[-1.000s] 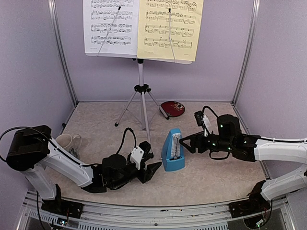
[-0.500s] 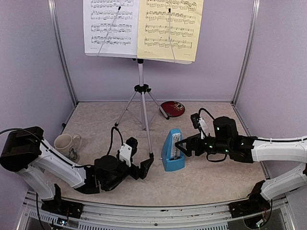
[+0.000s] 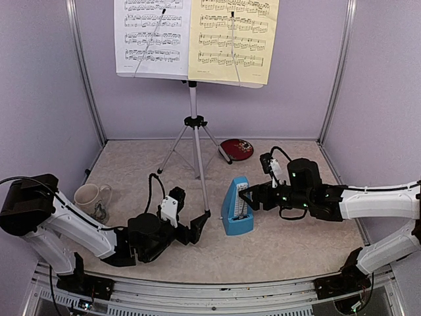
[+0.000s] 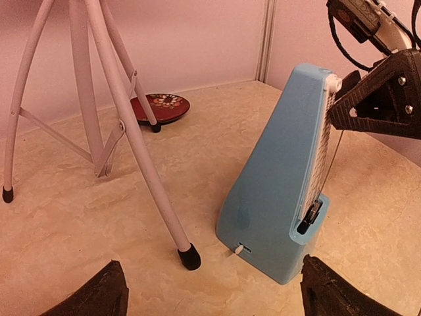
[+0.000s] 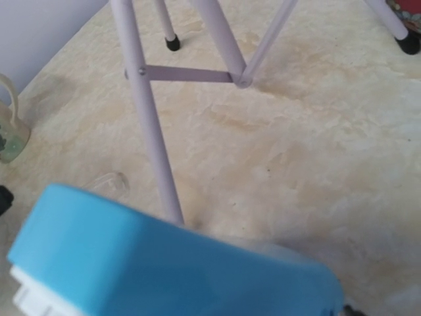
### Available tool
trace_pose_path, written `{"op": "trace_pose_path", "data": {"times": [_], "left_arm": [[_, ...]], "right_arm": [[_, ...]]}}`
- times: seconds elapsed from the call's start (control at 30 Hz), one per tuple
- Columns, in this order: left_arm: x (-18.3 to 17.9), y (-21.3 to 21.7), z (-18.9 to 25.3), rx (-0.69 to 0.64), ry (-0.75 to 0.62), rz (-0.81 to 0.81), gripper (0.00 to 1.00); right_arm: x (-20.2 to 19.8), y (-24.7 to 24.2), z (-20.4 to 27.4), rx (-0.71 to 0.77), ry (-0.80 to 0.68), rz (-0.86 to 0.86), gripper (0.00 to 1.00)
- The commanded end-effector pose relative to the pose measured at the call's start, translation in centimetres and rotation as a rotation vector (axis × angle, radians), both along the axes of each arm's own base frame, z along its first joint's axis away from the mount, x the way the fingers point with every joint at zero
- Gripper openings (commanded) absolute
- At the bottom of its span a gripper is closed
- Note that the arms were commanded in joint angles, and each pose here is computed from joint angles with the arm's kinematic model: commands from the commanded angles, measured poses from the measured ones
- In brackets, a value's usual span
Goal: Set up the instrument practice props
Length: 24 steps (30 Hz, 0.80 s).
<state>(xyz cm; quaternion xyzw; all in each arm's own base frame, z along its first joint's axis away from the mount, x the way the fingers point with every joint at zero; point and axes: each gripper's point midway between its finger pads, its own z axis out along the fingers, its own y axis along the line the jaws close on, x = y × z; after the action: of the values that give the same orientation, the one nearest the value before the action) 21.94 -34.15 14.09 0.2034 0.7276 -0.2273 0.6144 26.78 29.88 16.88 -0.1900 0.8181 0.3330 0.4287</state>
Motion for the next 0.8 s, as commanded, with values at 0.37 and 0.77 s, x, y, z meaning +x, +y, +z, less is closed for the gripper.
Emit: {"op": "trace_pose_path", "data": {"times": [0.37,0.77], "left_arm": [[0.1,0.5,0.4,-0.024,-0.005,0.024,0.89],[0.4,0.2,0.9,-0.024,-0.014,0.023,0.89]], "right_arm": [[0.7,-2.6,1.7,-0.014,-0.052,-0.103,0.84],[1.5,-6.1,-0.1,-0.042,-0.03,-0.138,0.84]]}}
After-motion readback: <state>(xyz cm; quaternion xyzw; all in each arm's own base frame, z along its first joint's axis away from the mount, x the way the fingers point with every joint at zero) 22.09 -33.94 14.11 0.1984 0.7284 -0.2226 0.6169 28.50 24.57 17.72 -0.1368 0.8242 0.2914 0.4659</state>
